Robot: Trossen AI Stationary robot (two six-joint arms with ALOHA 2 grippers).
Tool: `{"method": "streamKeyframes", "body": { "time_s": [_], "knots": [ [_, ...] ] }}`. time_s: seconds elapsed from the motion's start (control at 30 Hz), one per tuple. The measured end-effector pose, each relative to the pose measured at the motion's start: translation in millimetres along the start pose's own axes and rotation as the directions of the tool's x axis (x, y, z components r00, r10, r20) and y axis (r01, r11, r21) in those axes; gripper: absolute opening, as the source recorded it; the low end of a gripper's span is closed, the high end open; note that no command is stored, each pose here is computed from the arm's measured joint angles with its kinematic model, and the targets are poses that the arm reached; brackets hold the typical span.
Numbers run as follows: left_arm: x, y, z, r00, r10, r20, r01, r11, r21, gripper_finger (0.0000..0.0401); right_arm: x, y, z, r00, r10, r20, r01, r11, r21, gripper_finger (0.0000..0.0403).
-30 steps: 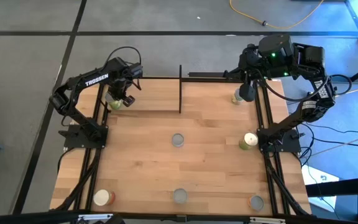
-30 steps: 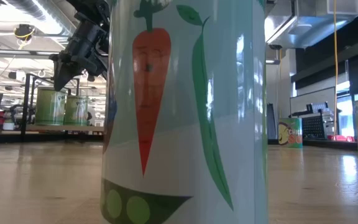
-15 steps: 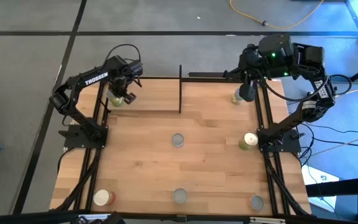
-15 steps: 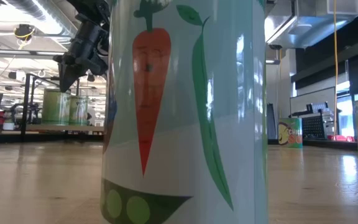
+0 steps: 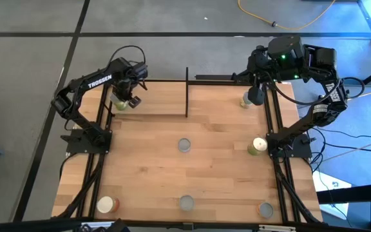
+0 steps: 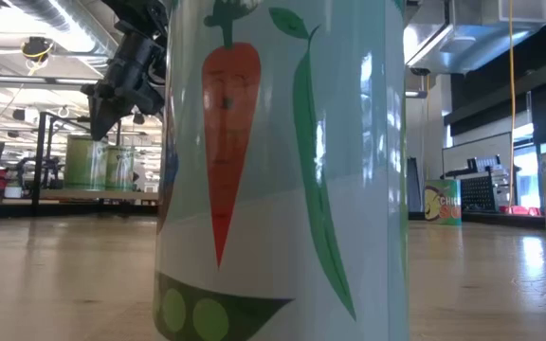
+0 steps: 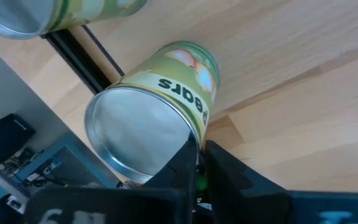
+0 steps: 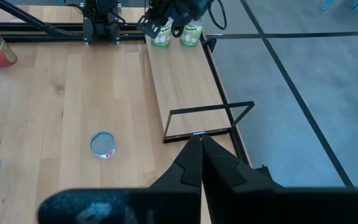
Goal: Pick and place cans onto a shelf
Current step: Put the canned pears on the shelf, then put the canned oranges on the shelf
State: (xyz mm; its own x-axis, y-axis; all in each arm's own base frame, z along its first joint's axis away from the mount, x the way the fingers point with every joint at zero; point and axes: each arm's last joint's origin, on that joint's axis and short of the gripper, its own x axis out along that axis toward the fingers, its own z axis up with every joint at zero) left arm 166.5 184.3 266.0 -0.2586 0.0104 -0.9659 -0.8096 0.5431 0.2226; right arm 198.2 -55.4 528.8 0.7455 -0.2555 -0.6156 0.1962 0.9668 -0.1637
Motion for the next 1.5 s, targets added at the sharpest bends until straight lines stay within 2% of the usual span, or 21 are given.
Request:
{"method": "streamKeyframes", "body": {
  "time_s": [0.17,0.43,0.6,0.77,0.9,1.0,1.07,1.17,1.27,1.4,1.5],
  "knots": [
    [-0.4,-0.2,-0.8,1.000,-0.015,-0.007,0.015,1.000,0.000,0.0048,0.0,0.0,0.0,1.000,0.000,0.000,0.000,1.000,0.000,0.0004],
    [-3.8,1.2,-4.9,0.999,-0.007,-0.047,0.008,1.000,0.004,0.0047,0.0,0.0,0.0,1.000,0.000,0.000,0.000,1.000,0.000,0.0004],
    [-23.3,5.1,-0.3,0.999,0.008,0.038,-0.008,1.000,-0.010,0.0047,0.0,0.0,0.0,1.000,0.000,0.000,0.000,1.000,0.001,0.0004],
    [-62.3,5.4,-2.7,0.987,-0.042,0.154,0.045,0.999,-0.010,0.0047,-0.1,0.0,0.0,1.000,0.000,0.000,0.000,1.000,-0.003,0.0004],
    [-106.2,-6.9,-17.1,0.932,-0.211,0.294,0.197,0.977,0.078,0.0047,-9.6,0.1,-2.6,1.000,-0.003,0.021,0.004,0.999,-0.042,0.0004],
    [-136.7,-20.2,-35.5,0.879,-0.271,0.393,0.217,0.960,0.178,0.0047,-20.8,-0.2,-7.1,0.999,-0.020,0.032,0.019,1.000,0.023,0.0004],
    [-153.7,-27.4,-52.6,0.839,-0.312,0.446,0.220,0.944,0.246,0.0047,-25.2,0.2,-12.8,1.000,-0.026,-0.003,0.026,0.998,0.054,0.0004],
    [-172.8,-35.2,-78.0,0.781,-0.375,0.499,0.223,0.915,0.337,0.0047,-30.4,1.6,-18.0,1.000,-0.012,-0.013,0.013,0.998,0.058,0.0004],
    [-183.5,-40.7,-101.5,0.734,-0.434,0.523,0.221,0.880,0.420,0.0047,-34.2,8.5,-21.4,0.993,0.119,0.002,-0.119,0.990,0.078,0.0004],
    [-190.6,-40.3,-131.6,0.686,-0.499,0.530,0.241,0.843,0.481,0.0047,-26.7,21.9,-30.6,0.959,0.280,-0.042,-0.268,0.946,0.180,0.0004],
    [-193.6,-38.1,-148.0,0.658,-0.511,0.553,0.234,0.836,0.496,0.0047,-19.8,33.8,-47.2,0.932,0.341,-0.121,-0.298,0.914,0.276,0.0004]
  ]
}}
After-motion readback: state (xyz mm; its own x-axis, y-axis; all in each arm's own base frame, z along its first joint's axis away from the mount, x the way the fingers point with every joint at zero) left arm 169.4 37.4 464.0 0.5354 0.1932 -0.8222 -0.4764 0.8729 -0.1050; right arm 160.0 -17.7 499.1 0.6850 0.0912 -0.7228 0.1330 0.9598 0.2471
